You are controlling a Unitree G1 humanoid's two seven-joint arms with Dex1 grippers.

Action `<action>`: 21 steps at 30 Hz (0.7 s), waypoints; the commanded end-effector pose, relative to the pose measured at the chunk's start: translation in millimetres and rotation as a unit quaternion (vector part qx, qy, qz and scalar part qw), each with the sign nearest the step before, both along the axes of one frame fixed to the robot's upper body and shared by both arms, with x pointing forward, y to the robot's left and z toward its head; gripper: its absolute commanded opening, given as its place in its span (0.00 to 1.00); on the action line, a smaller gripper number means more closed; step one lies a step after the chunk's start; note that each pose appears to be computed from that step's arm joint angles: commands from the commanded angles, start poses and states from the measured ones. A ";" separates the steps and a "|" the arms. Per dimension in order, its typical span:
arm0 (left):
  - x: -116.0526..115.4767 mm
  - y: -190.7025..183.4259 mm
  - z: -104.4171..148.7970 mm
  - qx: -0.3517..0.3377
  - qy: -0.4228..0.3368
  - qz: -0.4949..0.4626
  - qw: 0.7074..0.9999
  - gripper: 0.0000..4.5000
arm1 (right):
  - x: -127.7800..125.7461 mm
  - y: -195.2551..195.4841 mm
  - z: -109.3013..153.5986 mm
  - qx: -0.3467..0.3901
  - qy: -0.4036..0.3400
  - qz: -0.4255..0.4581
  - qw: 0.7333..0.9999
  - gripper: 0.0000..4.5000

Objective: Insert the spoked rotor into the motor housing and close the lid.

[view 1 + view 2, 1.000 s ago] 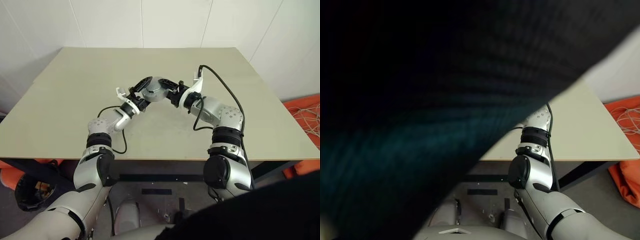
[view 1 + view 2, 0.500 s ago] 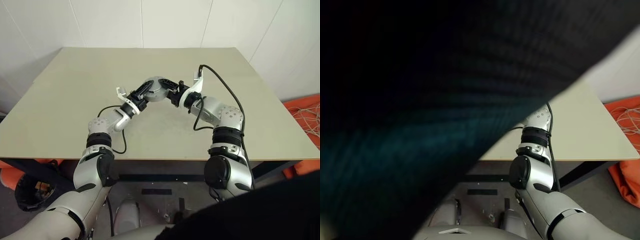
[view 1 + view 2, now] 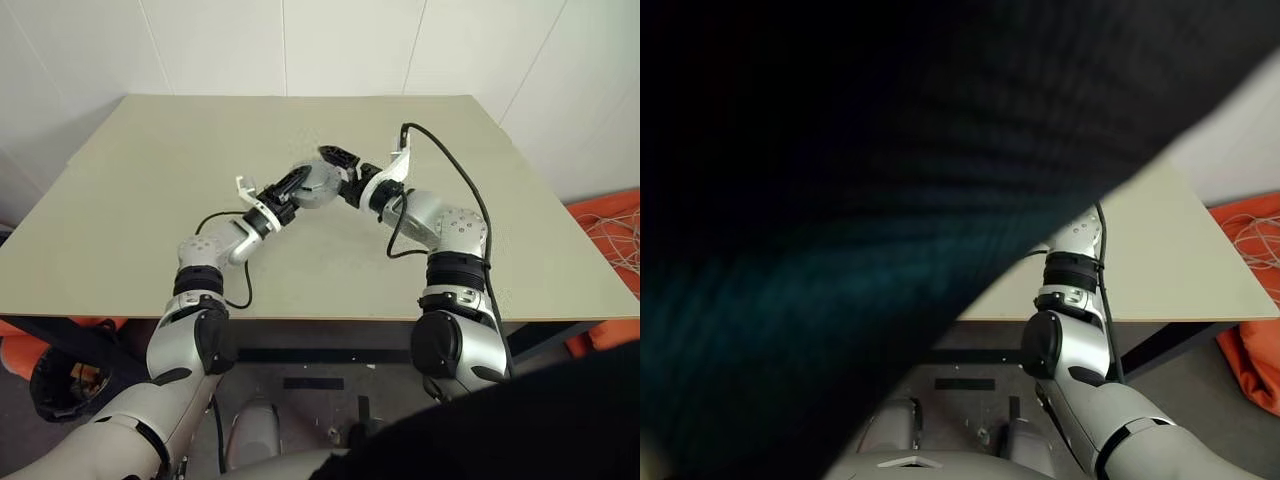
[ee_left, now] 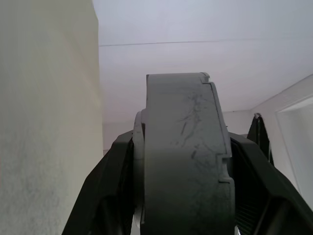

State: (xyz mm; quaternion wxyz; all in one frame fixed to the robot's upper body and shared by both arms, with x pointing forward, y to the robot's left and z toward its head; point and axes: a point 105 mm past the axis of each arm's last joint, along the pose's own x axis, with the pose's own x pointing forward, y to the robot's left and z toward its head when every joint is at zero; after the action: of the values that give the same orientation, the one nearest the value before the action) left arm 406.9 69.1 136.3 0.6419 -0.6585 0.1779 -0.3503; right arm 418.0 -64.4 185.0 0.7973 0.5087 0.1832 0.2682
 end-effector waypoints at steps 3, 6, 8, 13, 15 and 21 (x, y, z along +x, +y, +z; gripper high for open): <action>5.7 10.8 20.7 0.018 -0.059 0.029 0.998 0.47 | 15.7 -28.7 8.8 -0.057 -0.046 -0.085 0.994 1.00; 10.8 24.1 18.6 0.067 -0.077 0.065 0.993 0.47 | 19.3 -41.5 2.7 -0.064 -0.045 -0.104 0.992 1.00; 13.6 38.2 20.5 0.074 -0.080 0.086 0.990 0.47 | 19.7 -45.2 3.5 -0.058 -0.047 -0.105 0.992 1.00; 18.1 65.8 23.4 0.112 -0.096 0.134 0.980 0.47 | 19.2 -44.2 7.9 -0.052 -0.058 -0.099 0.992 1.00; 20.3 76.7 25.6 0.133 -0.105 0.159 0.973 0.47 | 18.7 -42.3 8.5 -0.051 -0.060 -0.095 0.992 1.00; 29.8 120.7 23.1 0.187 -0.083 0.252 0.946 0.47 | 18.9 -45.0 6.8 -0.049 -0.057 -0.098 0.992 1.00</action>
State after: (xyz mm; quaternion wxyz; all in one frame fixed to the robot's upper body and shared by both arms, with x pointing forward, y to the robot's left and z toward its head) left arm 431.0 167.6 131.5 0.8174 -0.5334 0.0733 -0.2050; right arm 435.8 -107.9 174.6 0.8531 0.4676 0.1244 0.1949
